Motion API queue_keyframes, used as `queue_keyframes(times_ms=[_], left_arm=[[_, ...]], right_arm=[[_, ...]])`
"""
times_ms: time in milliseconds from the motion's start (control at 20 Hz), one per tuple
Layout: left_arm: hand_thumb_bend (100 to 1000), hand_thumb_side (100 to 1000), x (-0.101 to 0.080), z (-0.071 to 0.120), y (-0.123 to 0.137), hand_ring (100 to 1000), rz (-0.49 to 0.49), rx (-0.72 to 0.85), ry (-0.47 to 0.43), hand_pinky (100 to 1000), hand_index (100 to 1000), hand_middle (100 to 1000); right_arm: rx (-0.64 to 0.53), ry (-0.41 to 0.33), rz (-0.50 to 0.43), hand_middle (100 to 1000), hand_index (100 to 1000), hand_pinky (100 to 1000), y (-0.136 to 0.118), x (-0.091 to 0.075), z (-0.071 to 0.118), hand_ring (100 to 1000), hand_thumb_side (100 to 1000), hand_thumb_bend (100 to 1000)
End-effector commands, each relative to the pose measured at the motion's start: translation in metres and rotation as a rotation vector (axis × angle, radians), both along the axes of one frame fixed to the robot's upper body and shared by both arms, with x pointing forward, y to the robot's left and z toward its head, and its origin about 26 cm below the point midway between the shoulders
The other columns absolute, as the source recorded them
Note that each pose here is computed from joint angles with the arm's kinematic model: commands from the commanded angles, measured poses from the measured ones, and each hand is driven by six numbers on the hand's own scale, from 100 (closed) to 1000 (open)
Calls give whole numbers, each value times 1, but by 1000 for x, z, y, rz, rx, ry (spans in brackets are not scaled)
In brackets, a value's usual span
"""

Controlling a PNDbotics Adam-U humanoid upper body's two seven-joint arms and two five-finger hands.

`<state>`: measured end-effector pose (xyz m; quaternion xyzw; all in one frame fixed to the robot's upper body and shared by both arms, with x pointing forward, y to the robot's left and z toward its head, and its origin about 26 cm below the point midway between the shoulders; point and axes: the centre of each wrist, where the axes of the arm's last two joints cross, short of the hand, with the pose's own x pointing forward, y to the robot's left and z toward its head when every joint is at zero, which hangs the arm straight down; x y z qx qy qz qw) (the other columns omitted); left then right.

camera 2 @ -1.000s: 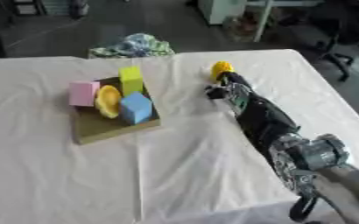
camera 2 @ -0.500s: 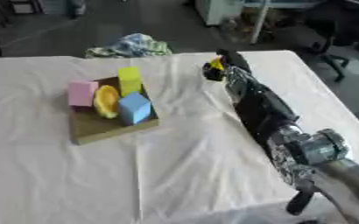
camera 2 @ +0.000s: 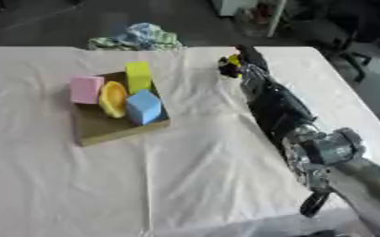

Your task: Pick up objects on the table and place them in the box.

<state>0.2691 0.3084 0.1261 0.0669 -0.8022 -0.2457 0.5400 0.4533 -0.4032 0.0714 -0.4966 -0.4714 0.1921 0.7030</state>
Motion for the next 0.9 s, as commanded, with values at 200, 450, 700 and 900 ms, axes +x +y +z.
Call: queue_keyframes(times_ms=[200, 450, 700, 900], left_arm=[[161, 888, -1, 14, 3, 516, 4, 38, -44, 729, 790, 624], [161, 891, -1, 13, 3, 516, 3, 41, -42, 729, 790, 624], [161, 892, 0, 13, 2, 516, -2, 41, -40, 730, 789, 624], [160, 892, 0, 13, 3, 515, 1, 39, -38, 730, 789, 624]], right_arm=[[44, -49, -68, 820, 926, 809, -20, -7, 2, 830, 547, 166], [105, -56, -23, 789, 906, 807, -16, -8, -7, 818, 526, 148], [94, -95, -10, 684, 780, 783, -11, -6, -7, 773, 364, 100], [14, -163, -74, 486, 584, 722, -9, -5, -6, 671, 134, 100]])
